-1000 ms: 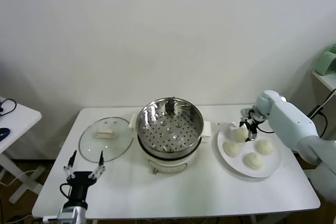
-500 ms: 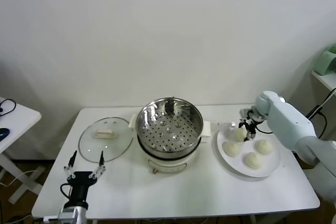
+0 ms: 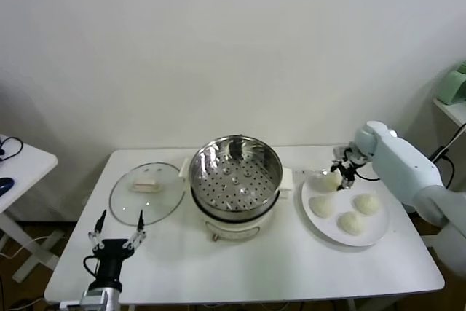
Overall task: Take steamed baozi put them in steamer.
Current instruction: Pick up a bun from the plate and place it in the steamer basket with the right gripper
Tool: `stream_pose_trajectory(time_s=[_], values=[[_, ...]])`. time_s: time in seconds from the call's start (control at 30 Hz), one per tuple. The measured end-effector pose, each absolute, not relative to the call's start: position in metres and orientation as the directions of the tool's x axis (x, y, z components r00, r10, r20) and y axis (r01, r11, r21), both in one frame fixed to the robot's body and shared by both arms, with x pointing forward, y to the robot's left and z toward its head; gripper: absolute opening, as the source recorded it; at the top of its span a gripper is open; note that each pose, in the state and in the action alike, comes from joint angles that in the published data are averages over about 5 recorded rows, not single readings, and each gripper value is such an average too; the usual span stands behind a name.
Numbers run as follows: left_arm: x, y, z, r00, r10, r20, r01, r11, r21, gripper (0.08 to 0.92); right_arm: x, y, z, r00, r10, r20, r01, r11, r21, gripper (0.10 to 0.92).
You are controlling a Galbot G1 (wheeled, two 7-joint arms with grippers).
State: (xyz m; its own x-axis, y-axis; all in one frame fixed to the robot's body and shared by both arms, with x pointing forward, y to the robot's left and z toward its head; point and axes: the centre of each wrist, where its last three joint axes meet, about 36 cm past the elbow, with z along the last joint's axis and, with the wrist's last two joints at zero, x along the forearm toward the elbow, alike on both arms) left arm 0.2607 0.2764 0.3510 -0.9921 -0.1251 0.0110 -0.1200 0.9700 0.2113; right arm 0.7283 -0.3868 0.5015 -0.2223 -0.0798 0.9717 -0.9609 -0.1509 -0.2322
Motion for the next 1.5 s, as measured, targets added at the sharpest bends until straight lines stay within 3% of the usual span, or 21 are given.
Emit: stream_pose_trajectory(time_s=[0.37,0.67,1.07,1.5], values=[[0.260,0.274,0.353,-0.992,-0.126,0.025,-0.118,0.973,0.196,0.823,0.742,-0.323,0.632,-0.301,-0.142,0.943,-0.862,-0.383,-0.333,0.687],[0.262,0.268,0.358,-0.991,-0.126,0.036,-0.119,0.982,0.147,0.823,0.712,-0.214,0.703,-0.335,-0.143,0.931,-0.616,-0.715,-0.331,0.687],[0.259,0.258,0.367,-0.992,-0.119,0.044,-0.114,0.987,0.113,0.823,0.665,-0.086,0.687,-0.374,-0.074,0.924,-0.224,-0.960,-0.167,0.690],[0.260,0.264,0.374,-0.991,-0.129,0.039,-0.124,0.986,0.114,0.823,0.660,-0.015,0.622,-0.386,-0.026,0.922,-0.051,-0.997,-0.050,0.687]])
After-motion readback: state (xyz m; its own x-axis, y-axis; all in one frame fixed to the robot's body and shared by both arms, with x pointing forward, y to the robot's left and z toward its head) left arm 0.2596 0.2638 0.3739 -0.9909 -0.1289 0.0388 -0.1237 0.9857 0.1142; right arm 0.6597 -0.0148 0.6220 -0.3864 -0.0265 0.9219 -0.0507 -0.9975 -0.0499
